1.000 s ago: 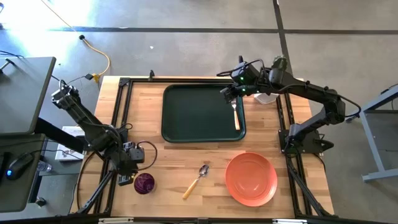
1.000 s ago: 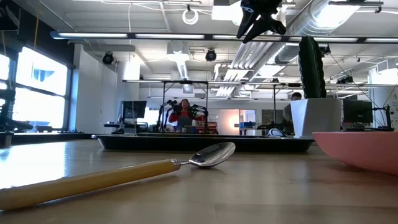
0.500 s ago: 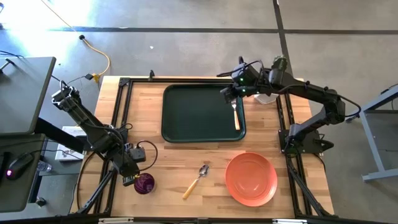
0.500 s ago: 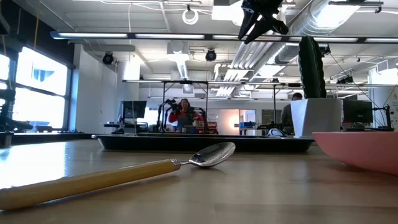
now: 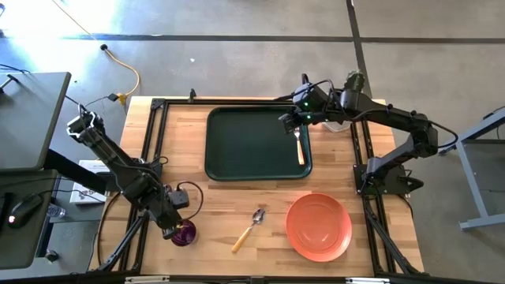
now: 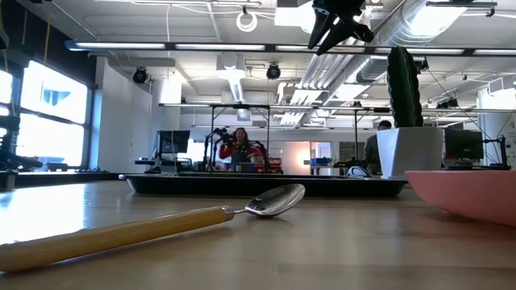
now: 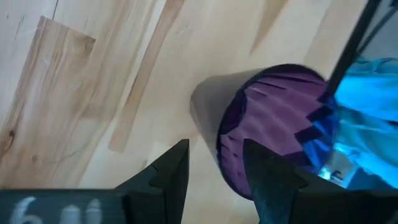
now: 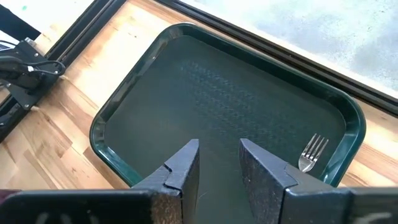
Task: Pick and place plate/cup/fork/spoon on tray
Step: Put the purple cup on the top left of the black tray
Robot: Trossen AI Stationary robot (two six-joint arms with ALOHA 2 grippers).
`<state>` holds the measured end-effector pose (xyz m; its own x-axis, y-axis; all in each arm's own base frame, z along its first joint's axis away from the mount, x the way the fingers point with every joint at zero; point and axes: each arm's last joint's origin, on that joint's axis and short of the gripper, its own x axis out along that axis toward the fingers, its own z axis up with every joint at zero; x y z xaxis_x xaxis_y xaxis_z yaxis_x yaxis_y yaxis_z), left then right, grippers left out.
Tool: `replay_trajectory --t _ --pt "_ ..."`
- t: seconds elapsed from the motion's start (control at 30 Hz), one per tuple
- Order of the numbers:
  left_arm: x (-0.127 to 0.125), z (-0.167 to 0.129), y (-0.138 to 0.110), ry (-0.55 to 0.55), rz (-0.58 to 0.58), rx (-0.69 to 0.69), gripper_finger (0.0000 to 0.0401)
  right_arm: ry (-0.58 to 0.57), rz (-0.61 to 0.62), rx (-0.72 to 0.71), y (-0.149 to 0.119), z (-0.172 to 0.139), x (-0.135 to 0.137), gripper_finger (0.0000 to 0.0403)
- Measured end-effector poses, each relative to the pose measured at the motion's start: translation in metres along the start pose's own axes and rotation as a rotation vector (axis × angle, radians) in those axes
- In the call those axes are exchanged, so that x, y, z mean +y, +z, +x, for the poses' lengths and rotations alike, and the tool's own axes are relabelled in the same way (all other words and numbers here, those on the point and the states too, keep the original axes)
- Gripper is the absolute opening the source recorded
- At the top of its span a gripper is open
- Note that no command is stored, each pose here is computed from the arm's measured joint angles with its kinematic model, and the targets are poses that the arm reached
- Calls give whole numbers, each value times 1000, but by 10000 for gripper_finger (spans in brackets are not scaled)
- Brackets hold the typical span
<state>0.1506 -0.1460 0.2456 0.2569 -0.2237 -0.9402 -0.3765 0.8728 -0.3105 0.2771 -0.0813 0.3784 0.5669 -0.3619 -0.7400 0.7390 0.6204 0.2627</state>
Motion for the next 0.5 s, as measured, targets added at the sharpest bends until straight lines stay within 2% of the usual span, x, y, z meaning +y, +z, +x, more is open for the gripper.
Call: replay_trajectory --t 0.37,0.5 --pt "-6 24 2 93 -11 42 141 9 0 6 0 0 0 103" --pt "-7 28 2 109 -20 48 115 12 0 9 0 0 0 103"
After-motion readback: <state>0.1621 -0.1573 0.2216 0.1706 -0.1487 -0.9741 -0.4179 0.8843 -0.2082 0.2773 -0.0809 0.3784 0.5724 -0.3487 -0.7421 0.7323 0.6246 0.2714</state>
